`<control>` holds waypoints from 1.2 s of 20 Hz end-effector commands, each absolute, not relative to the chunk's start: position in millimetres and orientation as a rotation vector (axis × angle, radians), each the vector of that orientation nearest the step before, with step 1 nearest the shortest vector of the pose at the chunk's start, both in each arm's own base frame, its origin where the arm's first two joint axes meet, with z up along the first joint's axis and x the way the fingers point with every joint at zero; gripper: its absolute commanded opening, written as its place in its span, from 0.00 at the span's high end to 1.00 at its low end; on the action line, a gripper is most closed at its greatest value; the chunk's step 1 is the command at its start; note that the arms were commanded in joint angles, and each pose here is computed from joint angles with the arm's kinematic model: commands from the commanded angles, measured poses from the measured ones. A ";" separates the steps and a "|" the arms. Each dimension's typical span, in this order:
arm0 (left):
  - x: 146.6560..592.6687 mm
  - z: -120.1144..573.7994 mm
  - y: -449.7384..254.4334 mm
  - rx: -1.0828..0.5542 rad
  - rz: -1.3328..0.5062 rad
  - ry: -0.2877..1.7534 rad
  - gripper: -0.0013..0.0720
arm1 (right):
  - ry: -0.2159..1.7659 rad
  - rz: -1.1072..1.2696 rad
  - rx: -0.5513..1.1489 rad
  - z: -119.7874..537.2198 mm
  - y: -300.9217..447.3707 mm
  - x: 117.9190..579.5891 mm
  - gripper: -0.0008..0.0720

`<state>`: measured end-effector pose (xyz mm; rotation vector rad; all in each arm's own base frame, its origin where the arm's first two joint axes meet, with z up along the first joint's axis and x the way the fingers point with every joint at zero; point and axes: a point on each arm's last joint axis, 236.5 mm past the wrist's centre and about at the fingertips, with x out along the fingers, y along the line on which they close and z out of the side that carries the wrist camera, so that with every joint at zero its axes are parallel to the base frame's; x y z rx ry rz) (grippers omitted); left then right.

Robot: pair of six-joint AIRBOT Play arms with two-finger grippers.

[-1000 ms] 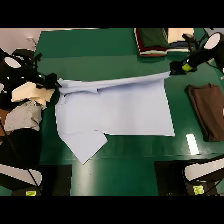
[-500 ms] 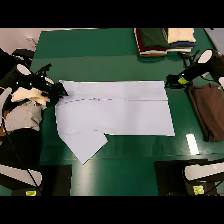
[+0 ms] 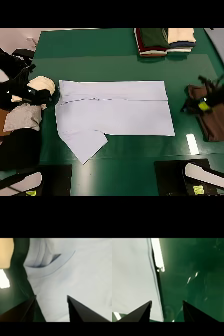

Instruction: Fold the shirts.

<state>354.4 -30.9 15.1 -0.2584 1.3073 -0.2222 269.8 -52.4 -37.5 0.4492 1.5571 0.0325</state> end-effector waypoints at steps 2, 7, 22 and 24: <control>311.5 15.9 -37.5 -0.274 -0.214 1.301 0.35 | 1.685 0.041 0.629 -79.6 -34.8 191.8 0.33; 308.5 16.4 -39.4 -0.280 -0.218 1.299 0.35 | 1.645 0.127 0.721 -98.0 11.9 196.1 0.38; 180.6 -70.7 -72.7 -0.498 -0.168 1.542 0.34 | 1.522 0.318 0.397 -52.0 51.5 245.2 0.96; 184.0 -80.0 -83.1 -0.576 -0.167 1.508 0.34 | 1.528 0.321 0.398 -51.8 51.9 243.7 0.96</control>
